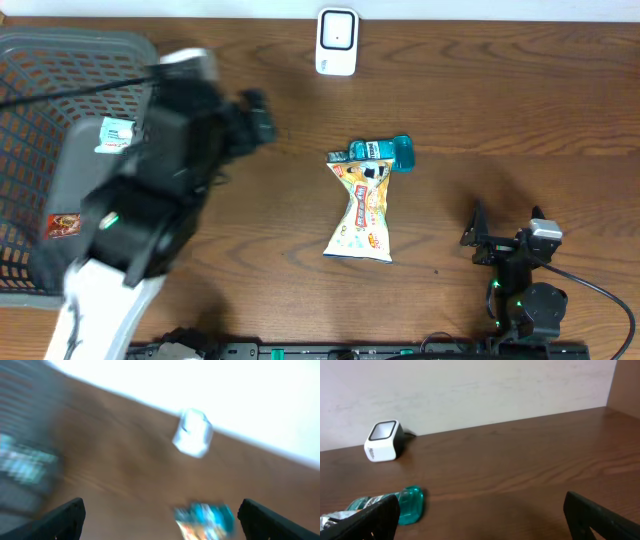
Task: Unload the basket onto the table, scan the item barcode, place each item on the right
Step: 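Release the snack bag on the table and withdraw the left gripper, then reach the left gripper into the basket and grasp the brown TOP bar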
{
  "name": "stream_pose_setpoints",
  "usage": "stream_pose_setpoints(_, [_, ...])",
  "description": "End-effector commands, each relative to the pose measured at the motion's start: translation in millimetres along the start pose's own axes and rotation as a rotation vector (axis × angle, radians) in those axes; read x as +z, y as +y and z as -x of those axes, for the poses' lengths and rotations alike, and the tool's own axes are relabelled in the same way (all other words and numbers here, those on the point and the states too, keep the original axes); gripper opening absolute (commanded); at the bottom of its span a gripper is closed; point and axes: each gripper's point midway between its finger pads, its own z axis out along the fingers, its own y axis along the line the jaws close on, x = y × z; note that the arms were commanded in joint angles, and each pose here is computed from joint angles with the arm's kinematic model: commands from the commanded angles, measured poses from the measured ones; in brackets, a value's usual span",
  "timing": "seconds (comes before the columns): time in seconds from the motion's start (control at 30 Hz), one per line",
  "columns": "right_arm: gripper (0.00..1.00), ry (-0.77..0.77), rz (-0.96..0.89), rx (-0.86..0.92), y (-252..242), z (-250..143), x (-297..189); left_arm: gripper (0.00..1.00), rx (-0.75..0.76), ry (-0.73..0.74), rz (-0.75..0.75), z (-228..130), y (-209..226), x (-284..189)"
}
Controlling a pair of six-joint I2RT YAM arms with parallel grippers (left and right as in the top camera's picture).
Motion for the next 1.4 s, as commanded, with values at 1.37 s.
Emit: stream_pose_setpoints(1.37, [0.99, 0.0, -0.001, -0.014, -0.5, -0.4, -0.2, 0.98, -0.951, 0.638, 1.234, -171.5, 378.8, 75.9])
